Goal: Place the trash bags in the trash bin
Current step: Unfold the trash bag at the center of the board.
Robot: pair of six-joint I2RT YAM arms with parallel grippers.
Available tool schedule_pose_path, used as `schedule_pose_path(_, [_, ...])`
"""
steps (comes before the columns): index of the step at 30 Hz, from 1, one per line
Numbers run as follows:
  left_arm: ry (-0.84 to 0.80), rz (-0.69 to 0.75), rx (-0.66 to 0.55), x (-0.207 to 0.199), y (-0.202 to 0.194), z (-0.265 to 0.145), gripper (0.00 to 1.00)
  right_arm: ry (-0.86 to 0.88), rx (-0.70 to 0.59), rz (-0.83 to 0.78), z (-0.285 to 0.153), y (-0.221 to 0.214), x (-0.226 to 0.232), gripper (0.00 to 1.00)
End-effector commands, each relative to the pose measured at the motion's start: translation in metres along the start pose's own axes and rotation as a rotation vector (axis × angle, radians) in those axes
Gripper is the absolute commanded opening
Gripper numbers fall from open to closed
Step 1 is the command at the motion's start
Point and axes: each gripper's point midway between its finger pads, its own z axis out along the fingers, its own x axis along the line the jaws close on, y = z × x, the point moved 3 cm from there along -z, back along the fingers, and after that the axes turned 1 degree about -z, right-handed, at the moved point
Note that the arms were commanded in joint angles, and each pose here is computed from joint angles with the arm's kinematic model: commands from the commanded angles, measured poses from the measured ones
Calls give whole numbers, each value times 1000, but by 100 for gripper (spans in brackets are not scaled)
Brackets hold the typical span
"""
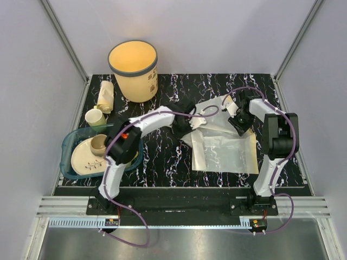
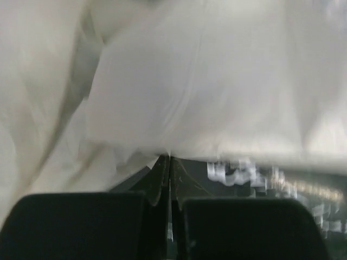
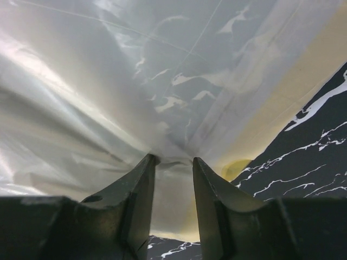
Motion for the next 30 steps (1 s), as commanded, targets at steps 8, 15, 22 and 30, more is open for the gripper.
schedule_pose_path(8, [22,207,59,32,-86,-94,0,-104,52,-26,13,-8,-30,40])
schedule_pose_path(15, [102,279,98,64,-102,-105,0,-141,77,-43,20,-6,-43,40])
schedule_pose_path(22, [127,267,58,72,-93,-106,1,-176,38,-39,4,14,-61,43])
schedule_pose_path(30, [11,147,-241,3,-60,-145,61,9,-185,3,-105,33,-8,66])
